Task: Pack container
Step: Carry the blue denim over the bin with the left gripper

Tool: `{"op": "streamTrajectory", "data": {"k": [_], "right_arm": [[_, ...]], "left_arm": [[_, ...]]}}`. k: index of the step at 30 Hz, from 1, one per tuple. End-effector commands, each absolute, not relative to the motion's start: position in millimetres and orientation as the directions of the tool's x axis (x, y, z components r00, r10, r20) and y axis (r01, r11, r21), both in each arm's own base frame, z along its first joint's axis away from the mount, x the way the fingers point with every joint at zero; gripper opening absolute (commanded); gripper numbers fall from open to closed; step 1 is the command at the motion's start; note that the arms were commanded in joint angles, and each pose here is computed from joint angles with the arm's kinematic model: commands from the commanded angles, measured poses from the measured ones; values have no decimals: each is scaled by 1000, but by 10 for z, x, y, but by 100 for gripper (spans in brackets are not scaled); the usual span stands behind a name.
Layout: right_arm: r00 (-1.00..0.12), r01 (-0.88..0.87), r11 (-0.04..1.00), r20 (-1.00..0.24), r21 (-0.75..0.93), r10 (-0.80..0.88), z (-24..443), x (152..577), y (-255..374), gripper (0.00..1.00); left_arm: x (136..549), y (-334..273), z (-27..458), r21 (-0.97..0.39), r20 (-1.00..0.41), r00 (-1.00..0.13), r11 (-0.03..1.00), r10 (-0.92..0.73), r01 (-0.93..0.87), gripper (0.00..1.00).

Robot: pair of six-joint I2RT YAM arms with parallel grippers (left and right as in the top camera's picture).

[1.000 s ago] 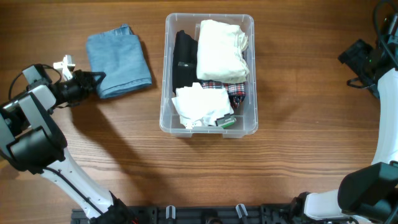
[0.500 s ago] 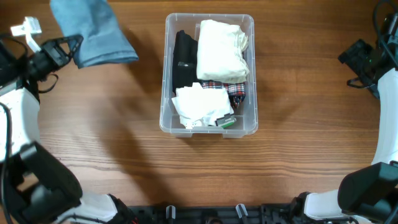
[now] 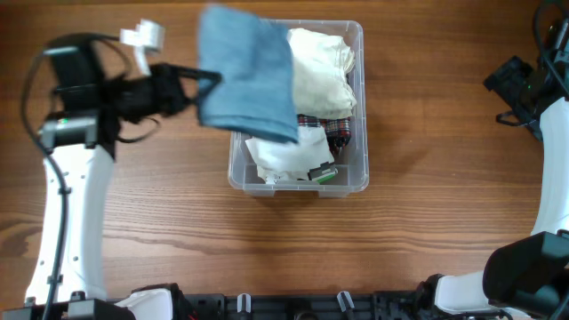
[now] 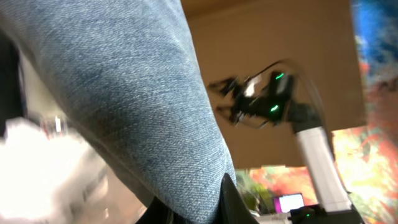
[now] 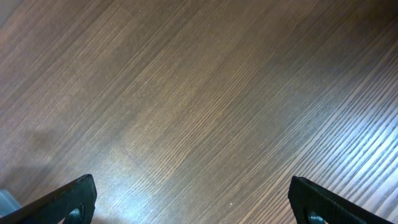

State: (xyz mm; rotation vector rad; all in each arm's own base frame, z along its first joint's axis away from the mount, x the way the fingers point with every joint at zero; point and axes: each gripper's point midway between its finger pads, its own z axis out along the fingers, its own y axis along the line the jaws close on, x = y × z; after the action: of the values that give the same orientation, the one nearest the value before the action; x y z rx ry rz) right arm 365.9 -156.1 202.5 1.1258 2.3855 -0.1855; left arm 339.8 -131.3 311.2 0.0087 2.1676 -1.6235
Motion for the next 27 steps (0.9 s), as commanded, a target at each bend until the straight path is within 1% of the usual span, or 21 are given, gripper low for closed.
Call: {"op": "streamTrajectory", "data": {"k": [1,3,6,9,12,15,17,18,21,23,24,27], "right_arm": [[-529,764,639,-485,84,696,2006,3662,-1572,100],[-529,764,639,-485,84,696,2006,3663,-1572,100],[-529,764,639,-485,84,696,2006,3663,-1572,100],[-529,764,639,-485,84,696,2006,3663,-1572,100],[-529,764,640,-485,84,696,2006,3662,-1572,100],[-529,764,639,-485,84,696,2006,3663,-1572,100],[-529,764,639,-485,84,696,2006,3662,-1572,100],[-529,764,639,-485,84,696,2006,3662,-1572,100],[-529,764,639,-485,84,696,2006,3663,-1572,100],[-529,764,639,-485,84,696,2006,3663,-1572,100],[-529,764,639,-485,84,696,2006,3663,-1572,100],[-529,764,639,-485,84,696,2006,3663,-1572,100]], "left_arm": [[3259,-1592,2861,-845,-366,-914,475,-176,246,4],[3188,-1761,2768,-828,-356,-925,505,-133,246,4],[3103,-2056,2711,-789,-393,-918,535,-59,303,4],[3069,-2271,2718,-773,-411,-911,545,-41,324,4],[3027,-2463,2813,-762,-465,-885,511,-6,397,4],[2991,-2637,2929,-774,-484,-875,469,-5,426,4],[2962,-2754,3043,-778,-512,-859,425,0,463,4],[2943,-2796,3108,-776,-532,-846,396,8,492,4],[2843,-2917,3418,-781,-586,-810,249,25,572,4],[2811,-2945,3531,-781,-599,-800,200,24,591,4],[2802,-2956,3567,-784,-599,-800,186,22,592,4],[2787,-2945,3457,-784,-589,-807,210,45,584,4]]}}
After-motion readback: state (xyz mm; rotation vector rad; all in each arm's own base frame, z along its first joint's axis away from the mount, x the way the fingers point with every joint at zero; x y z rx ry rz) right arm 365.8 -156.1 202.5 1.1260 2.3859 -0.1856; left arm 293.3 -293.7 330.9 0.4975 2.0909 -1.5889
